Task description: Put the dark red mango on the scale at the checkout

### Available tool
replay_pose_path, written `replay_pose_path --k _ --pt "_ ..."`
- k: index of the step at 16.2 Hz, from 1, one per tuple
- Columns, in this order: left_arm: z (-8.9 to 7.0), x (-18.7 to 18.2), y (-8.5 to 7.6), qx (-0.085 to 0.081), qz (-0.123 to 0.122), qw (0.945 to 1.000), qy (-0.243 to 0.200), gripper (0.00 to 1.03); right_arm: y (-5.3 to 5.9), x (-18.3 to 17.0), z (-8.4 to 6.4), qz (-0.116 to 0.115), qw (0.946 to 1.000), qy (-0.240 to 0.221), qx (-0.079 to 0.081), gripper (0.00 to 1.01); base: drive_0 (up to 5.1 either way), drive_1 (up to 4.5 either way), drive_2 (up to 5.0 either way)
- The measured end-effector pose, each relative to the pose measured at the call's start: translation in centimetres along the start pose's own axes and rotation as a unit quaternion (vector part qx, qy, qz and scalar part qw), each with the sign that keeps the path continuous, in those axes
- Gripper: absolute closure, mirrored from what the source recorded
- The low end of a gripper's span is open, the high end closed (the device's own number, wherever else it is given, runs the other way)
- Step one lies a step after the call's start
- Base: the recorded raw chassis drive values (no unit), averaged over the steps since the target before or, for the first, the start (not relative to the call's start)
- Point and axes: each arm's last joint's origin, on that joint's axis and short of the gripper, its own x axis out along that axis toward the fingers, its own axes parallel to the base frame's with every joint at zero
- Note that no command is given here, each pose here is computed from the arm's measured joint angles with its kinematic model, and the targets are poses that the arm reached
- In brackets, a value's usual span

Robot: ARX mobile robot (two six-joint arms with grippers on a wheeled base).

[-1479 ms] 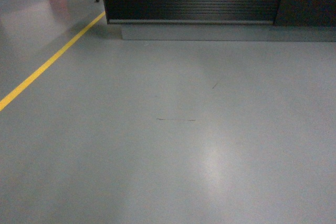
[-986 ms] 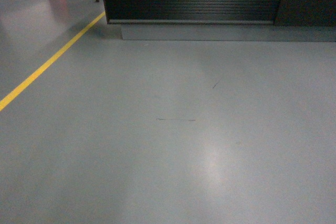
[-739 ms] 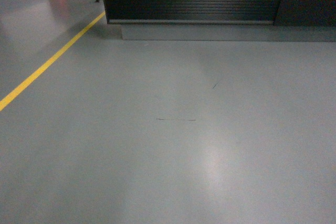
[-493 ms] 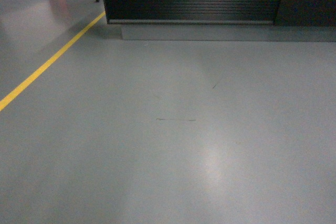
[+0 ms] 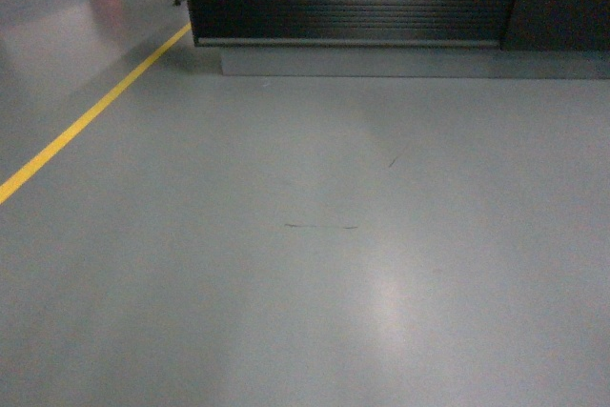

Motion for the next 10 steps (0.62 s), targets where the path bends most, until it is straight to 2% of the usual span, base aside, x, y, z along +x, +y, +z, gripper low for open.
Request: replay_pose_path --k 4,10 --pt "0.0 0.0 0.0 0.0 0.0 1.0 0.0 0.05 0.0 0.0 0.0 0.0 1.0 0.0 0.0 0.03 0.0 0.0 0.0" --pt "-0.02 0.0 0.0 0.0 0.0 1.0 0.001 0.05 0.0 0.0 0.0 0.0 1.0 0.0 0.0 0.03 0.0 4.23 -4.2"
